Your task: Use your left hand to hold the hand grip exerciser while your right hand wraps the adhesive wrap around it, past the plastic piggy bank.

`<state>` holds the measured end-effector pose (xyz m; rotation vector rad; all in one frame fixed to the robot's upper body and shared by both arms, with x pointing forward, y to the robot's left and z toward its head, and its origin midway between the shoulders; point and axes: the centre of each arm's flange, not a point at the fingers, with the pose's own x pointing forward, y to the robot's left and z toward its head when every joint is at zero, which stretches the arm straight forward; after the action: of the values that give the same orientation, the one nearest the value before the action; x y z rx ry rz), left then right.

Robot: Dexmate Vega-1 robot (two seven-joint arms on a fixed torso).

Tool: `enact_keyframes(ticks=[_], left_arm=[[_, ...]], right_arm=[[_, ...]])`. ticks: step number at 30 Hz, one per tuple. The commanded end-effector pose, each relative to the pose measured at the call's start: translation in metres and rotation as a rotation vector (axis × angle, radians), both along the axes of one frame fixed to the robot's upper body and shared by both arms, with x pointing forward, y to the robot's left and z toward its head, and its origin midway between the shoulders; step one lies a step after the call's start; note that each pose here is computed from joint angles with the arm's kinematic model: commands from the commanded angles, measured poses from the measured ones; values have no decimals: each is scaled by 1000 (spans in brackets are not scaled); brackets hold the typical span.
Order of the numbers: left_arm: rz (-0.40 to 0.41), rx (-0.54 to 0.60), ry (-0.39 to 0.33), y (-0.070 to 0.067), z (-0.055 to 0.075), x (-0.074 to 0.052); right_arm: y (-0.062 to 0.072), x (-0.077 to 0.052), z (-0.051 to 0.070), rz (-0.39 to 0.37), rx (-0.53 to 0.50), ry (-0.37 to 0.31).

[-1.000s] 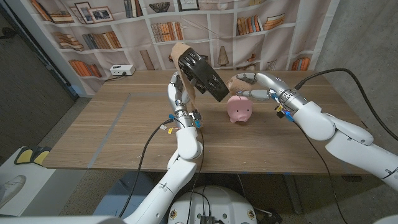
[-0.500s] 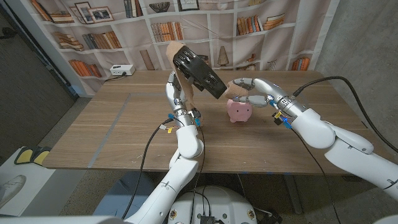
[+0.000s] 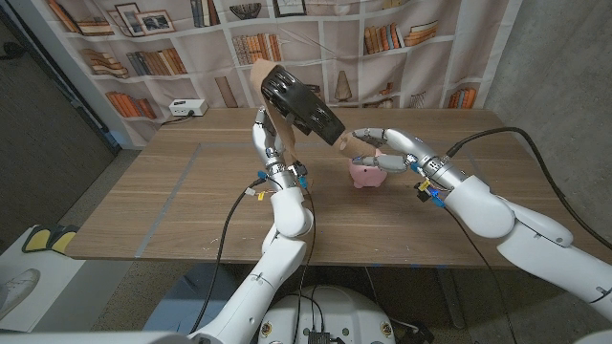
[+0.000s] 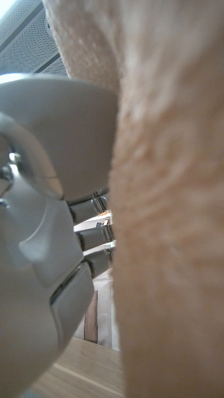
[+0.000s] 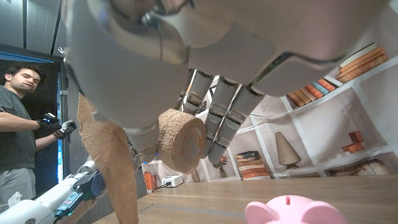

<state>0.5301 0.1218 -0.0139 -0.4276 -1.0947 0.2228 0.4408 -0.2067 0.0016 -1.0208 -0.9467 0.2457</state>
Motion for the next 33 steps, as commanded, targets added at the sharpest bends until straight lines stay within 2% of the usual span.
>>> enact_keyframes(ticks=[1, 15, 18, 26, 33], left_arm=[[33, -14, -4, 0, 6, 7], [116, -55, -1, 4, 10, 11], [158, -64, 14, 6, 10, 12], [265, -70, 15, 11, 14, 20], [291, -83, 20, 12, 18, 30]], right_arm=[[11, 0, -11, 55, 0, 46], [12, 6, -15, 122, 2, 99], [12, 8, -16, 136, -2, 112], [13, 13, -19, 174, -10, 139], [9, 19, -19, 187, -7, 161]])
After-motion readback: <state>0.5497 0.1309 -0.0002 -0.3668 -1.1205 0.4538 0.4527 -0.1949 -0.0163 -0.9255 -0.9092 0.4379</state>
